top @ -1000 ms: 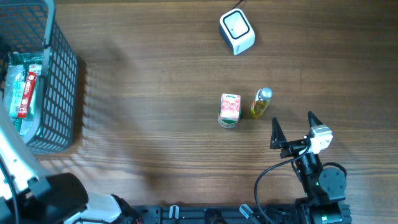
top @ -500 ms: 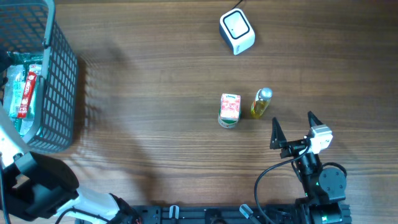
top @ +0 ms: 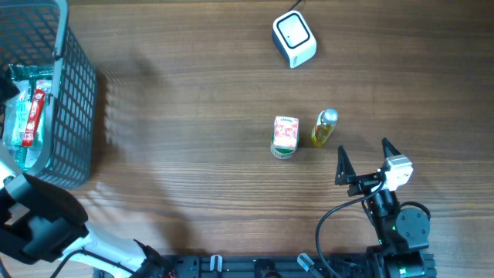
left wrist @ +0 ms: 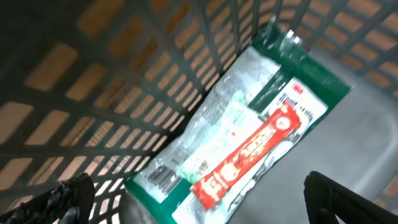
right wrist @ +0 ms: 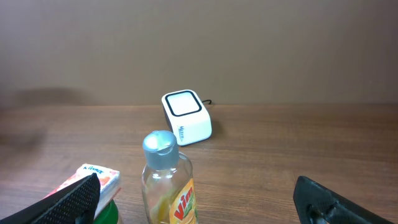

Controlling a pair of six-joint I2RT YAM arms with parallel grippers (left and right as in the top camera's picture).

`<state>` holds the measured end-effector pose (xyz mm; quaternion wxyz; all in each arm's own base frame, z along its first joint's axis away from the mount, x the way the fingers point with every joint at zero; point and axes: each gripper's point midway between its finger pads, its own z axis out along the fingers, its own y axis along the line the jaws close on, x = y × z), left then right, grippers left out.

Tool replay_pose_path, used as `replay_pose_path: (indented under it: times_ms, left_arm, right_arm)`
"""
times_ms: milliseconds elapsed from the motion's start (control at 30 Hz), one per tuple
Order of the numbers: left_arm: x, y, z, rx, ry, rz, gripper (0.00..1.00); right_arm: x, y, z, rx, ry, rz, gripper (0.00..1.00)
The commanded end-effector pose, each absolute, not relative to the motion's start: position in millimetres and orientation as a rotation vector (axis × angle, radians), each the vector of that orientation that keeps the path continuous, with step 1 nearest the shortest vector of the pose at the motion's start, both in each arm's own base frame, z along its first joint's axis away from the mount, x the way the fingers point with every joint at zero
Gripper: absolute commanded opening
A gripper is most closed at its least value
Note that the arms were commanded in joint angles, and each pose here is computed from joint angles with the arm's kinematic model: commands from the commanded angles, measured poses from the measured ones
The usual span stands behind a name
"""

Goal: Scan the item barcode
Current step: 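Grasp the Nescafe sachet and glove packet together with left gripper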

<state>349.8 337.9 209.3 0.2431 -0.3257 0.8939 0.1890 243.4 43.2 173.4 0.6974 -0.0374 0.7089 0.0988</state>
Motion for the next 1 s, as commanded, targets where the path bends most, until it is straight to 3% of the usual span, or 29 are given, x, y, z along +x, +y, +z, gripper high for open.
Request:
replay_pose_path:
  times_ms: [0, 500, 833, 967]
  left_arm:
    - [350.9, 334.9, 190.0, -0.862, 2.489, 0.392, 1.0]
    - [335.6, 315.2, 135.9, -0.422, 2.738, 0.349, 1.0]
    - [345.5, 320.2, 88.3, -0.306, 2.808, 0.303, 1.0]
    - [355.8, 312.4, 68.8, -0.118, 2.819, 0.22, 1.0]
  right_arm:
    - [243.5, 41.2, 174.8, -0.081, 1.573, 0.206, 1.0]
    - [243.5, 41.2, 174.8, -0.081, 1.573, 0.206, 1.0]
    - [243.5, 41.2, 174.8, -0.081, 1.573, 0.206, 1.0]
    - [243.5, 41.2, 174.7, -0.08, 1.573, 0.207, 1.0]
